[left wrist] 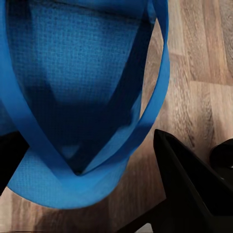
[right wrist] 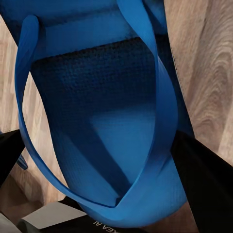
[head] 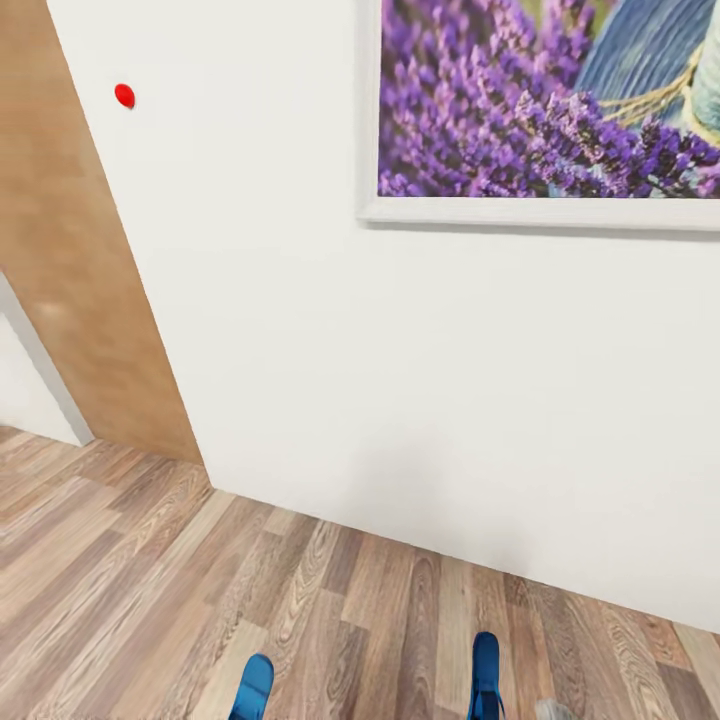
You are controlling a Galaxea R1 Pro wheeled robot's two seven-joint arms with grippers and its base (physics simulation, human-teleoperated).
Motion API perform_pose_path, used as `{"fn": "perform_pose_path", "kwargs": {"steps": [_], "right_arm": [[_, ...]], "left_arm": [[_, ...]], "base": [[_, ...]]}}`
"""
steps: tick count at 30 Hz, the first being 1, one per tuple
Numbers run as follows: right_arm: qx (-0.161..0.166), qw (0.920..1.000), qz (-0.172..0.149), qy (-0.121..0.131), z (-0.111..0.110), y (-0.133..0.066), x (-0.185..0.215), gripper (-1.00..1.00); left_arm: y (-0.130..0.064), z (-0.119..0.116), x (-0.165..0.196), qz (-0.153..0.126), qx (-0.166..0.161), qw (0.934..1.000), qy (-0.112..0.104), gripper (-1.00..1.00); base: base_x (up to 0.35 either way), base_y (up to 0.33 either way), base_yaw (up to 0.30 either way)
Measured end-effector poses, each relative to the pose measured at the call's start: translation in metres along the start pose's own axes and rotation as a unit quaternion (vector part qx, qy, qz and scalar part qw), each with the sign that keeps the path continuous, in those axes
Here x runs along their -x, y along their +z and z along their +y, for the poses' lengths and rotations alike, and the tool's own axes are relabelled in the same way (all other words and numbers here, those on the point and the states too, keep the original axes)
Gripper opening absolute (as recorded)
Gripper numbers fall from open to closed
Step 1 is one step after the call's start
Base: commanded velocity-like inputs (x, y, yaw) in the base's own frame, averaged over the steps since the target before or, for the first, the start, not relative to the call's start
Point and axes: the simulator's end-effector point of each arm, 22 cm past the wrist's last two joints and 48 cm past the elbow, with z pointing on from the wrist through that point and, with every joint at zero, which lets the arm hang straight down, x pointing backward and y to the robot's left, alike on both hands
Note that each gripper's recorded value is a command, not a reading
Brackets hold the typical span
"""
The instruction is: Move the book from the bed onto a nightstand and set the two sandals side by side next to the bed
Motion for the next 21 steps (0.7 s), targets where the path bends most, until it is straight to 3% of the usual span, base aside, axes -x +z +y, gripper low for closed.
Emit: {"fn": "perform_pose_path", "kwargs": {"steps": [16, 21], "right_arm": [[0.0, 1.0, 0.0, 0.0, 0.0001, 0.0, 0.0001, -1.0], [0.0, 1.0, 0.0, -0.001, 0.0003, -0.0002, 0.0, -1.0]], "left_arm": [[0.0002, -0.0007, 0.0, 0.0, -0.001, 1.0, -0.001, -1.0], [0.0003, -0.0008, 0.0, 0.0, 0.0, 1.0, 0.0, -1.0]], "base": [[0.0, 0.0, 0.209], [0.242, 0.0, 0.208]]}}
